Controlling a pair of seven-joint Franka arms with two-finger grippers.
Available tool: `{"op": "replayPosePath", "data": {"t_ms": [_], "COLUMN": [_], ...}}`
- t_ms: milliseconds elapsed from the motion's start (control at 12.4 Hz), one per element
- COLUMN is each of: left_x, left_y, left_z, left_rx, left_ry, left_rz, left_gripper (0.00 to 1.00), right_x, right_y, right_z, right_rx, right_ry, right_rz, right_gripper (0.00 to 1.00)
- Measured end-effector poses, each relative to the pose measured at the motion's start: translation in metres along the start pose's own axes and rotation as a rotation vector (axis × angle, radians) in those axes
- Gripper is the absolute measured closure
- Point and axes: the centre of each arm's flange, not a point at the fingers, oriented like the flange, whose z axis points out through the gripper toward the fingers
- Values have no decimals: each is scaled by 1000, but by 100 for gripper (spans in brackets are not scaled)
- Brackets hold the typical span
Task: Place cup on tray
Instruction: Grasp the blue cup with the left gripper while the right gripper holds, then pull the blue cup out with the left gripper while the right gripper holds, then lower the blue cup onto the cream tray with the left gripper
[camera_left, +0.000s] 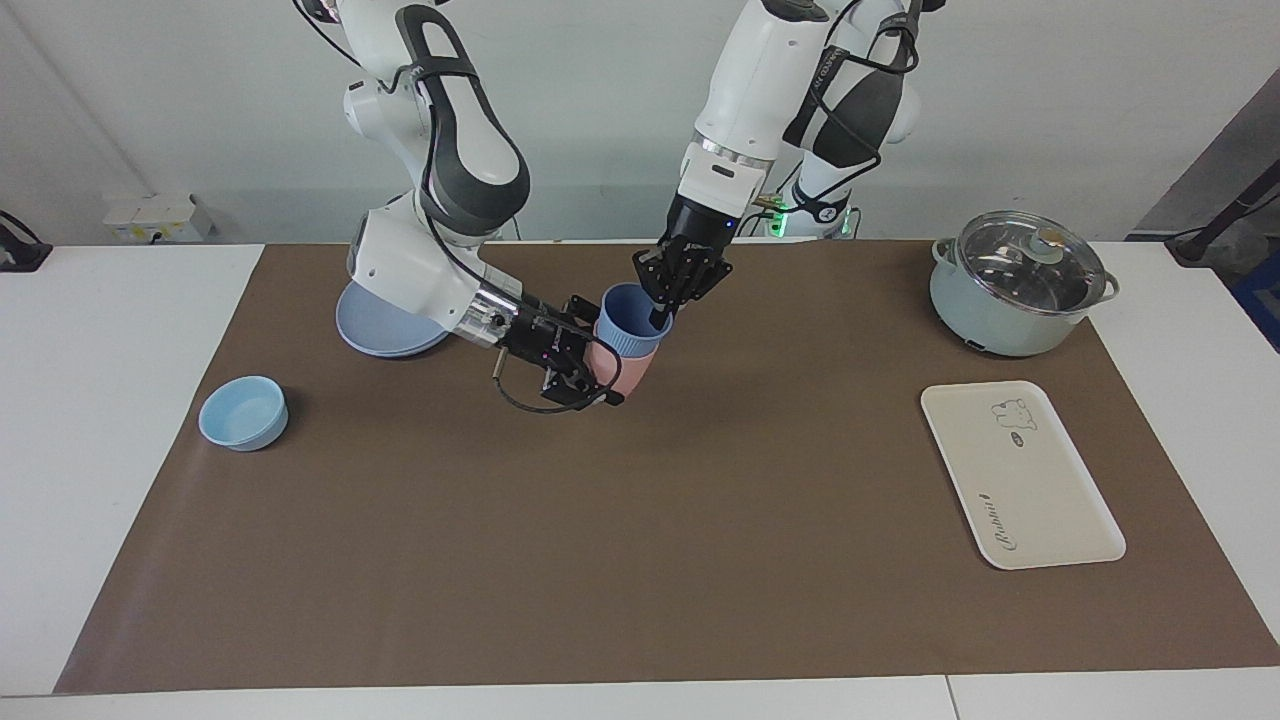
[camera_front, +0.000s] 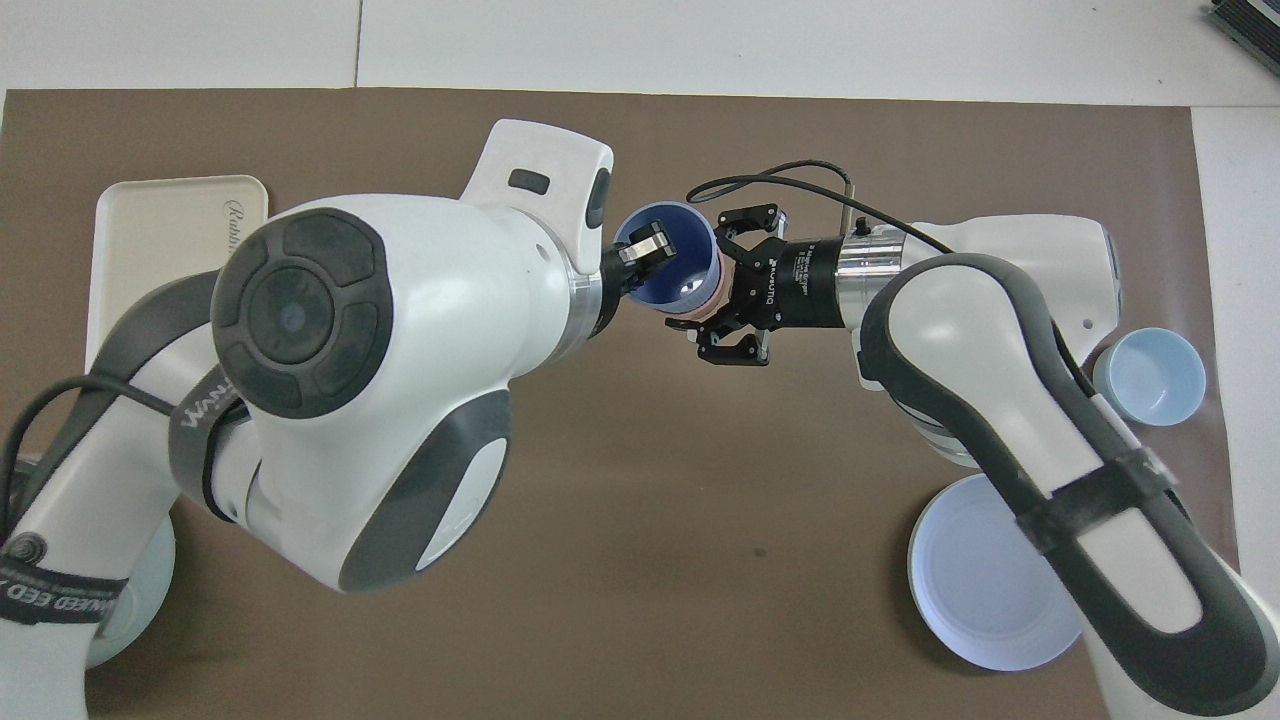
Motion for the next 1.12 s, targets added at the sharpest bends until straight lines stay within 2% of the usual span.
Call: {"op": "replayPosePath", "data": {"t_ms": [241, 643, 804, 964, 1125], "left_x": [17, 78, 105, 138, 169], "left_y": [-7, -60, -106, -176, -252], "left_z": [-29, -72, -68, -59, -46], "left_rx": [36, 74, 124, 177, 209], "left_ry": [-5, 37, 30, 6, -1], "left_rz": [-28, -82, -10, 87, 164], "left_gripper": [94, 94, 94, 94, 94], "right_x": [1, 25, 38, 59, 91], "right_y": [-1, -24, -32, -43, -50], "right_z": [-1, -36, -52, -78, -110], "right_rx": [1, 60, 58, 50, 29], "right_ry": [0, -45, -56, -80, -115], "right_rz": [4, 86, 110, 148, 130], "right_gripper": [24, 24, 24, 24, 24]}}
